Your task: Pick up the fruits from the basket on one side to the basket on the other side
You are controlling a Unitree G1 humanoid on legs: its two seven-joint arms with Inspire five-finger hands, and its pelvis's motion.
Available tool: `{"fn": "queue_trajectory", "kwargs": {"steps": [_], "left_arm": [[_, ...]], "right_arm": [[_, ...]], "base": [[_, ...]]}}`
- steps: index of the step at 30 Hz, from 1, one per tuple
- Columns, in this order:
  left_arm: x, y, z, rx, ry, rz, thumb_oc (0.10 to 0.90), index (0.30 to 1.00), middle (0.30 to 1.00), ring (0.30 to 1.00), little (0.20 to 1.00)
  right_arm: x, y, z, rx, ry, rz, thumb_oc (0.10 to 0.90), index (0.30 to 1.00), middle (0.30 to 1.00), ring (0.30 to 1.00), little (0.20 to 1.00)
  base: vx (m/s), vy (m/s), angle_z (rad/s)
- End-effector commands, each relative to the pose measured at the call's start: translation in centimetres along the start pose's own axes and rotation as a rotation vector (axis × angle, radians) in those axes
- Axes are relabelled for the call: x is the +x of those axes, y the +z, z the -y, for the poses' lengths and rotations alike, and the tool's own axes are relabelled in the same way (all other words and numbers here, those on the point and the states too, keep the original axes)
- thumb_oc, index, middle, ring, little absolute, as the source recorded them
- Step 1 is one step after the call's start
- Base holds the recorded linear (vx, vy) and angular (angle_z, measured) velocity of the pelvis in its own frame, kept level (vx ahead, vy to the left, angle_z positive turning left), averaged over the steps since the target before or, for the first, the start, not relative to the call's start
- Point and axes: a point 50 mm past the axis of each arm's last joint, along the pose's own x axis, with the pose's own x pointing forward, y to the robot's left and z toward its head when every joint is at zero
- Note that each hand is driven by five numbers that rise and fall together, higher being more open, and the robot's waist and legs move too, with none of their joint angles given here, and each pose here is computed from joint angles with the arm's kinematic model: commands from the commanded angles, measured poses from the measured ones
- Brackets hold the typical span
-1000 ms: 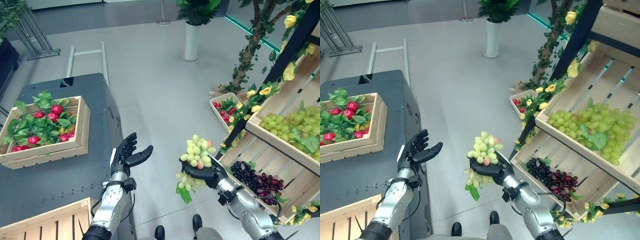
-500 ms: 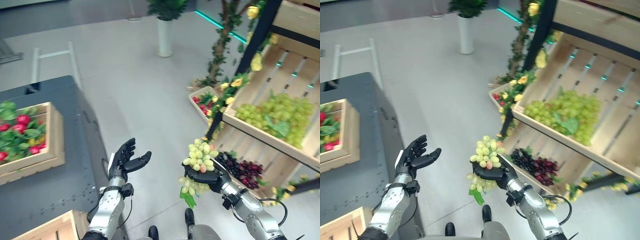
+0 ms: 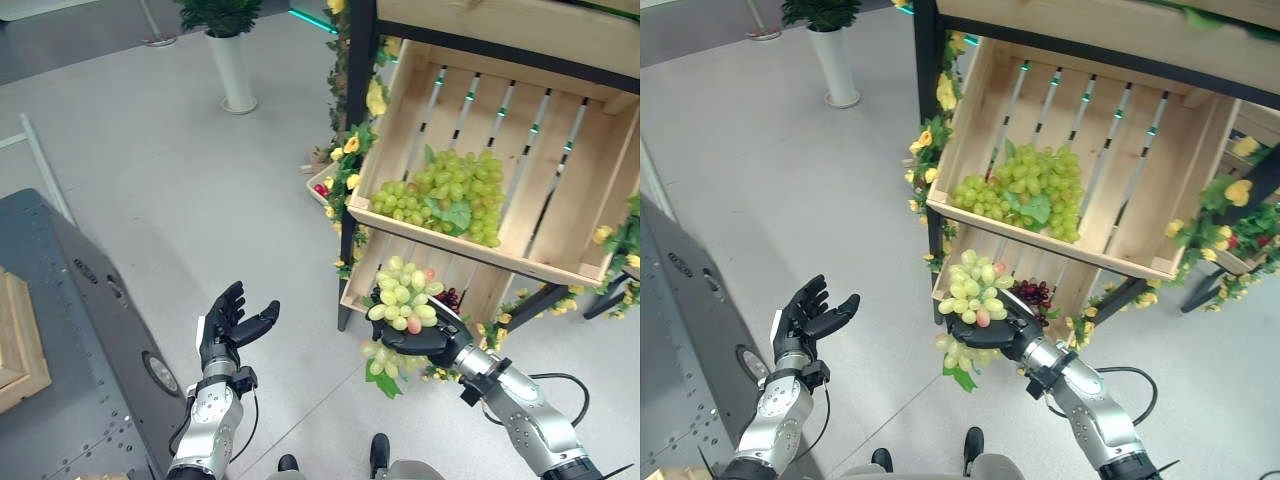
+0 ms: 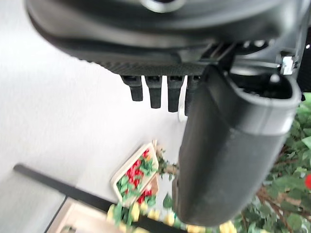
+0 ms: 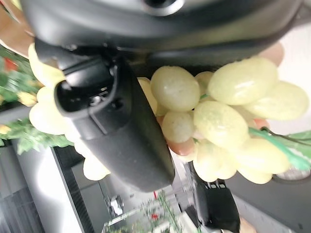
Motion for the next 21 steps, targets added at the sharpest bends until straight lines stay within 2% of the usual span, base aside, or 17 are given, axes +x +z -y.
{"fn": "queue_trajectory", "kwargs": {"steps": [1,9,19,21], "left_arm": [[1.2,3.4,-0.3,0.037,-0.041,0.205,0.8,0.9,0.9,0.9,0.9],[1.7,3.1,-0.1,0.061,-0.062,0.173,0.8,0.9,0.9,0.9,0.9],[1.7,2.0,-0.2,0.095,-0.095,0.115,0.8,0.9,0.9,0.9,0.9],[1.8,1.7,-0.1,0.107,-0.103,0.106,0.8,0.9,0.9,0.9,0.9]], "right_arm": [[0.8,7.7,-2.0,-0.036,0.166,0.435,0.4,0.3,0.3,0.3,0.3],[-0.7,13.8,-1.6,-0.194,0.129,0.667,0.4,0.3,0.3,0.3,0.3],[-0.4,19.6,-1.5,-0.265,0.042,0.773,0.4,0.3,0.3,0.3,0.3],[-0.1,20.4,-0.9,-0.296,-0.04,0.763,0.4,0.3,0.3,0.3,0.3]], "base": [[0.06,-0.027,-0.08],[0.04,-0.012,-0.05],[0.02,0.001,-0.01],[0.0,0.0,0.0]]}}
